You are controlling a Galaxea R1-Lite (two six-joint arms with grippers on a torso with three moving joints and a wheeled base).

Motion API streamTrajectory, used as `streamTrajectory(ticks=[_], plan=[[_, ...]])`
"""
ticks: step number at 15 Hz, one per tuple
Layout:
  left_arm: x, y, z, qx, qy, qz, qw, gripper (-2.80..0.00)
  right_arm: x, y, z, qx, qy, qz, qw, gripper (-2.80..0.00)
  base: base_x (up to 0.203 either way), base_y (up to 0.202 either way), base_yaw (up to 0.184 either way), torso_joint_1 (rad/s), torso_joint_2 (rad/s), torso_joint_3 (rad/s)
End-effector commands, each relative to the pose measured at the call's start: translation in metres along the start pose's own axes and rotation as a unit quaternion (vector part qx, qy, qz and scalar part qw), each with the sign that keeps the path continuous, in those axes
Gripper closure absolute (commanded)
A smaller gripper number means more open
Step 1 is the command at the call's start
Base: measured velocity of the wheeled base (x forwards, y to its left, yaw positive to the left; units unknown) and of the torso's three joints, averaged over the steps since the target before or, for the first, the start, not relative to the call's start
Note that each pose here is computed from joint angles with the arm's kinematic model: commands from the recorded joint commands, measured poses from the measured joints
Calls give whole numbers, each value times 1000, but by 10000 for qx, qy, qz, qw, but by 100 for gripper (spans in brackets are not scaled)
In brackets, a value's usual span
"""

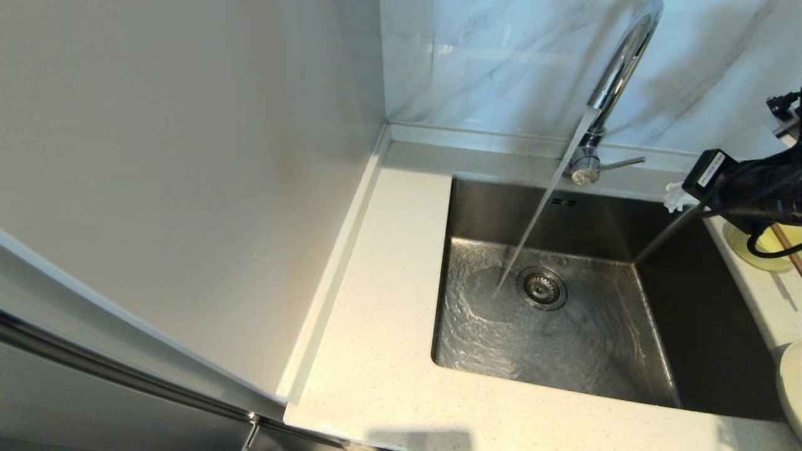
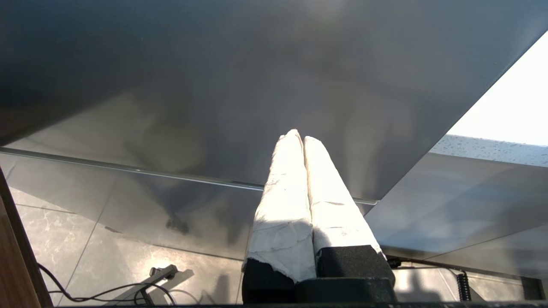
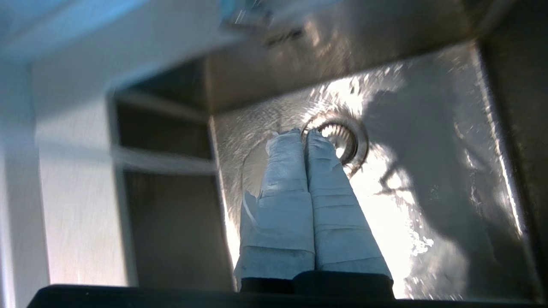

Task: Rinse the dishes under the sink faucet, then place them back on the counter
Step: Turn off the faucet

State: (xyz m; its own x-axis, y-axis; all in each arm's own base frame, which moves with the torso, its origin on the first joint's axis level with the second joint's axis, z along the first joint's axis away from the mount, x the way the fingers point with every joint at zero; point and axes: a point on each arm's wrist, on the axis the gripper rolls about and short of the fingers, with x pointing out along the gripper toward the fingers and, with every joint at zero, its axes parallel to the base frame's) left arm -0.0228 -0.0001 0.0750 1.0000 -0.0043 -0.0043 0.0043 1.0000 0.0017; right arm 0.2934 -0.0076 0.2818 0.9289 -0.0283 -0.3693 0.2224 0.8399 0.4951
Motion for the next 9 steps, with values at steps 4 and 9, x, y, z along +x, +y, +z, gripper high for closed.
streamTrajectory(ticks=[4,9], plan=[[0,0,0,-1,2,-2,10000,0,55,7,2,345,95,-1106,9932,0,0,0,0,0,0,0],[0,0,0,-1,2,6,10000,0,83,32,-7,48,-102,-1357,9907,0,0,0,0,0,0,0]])
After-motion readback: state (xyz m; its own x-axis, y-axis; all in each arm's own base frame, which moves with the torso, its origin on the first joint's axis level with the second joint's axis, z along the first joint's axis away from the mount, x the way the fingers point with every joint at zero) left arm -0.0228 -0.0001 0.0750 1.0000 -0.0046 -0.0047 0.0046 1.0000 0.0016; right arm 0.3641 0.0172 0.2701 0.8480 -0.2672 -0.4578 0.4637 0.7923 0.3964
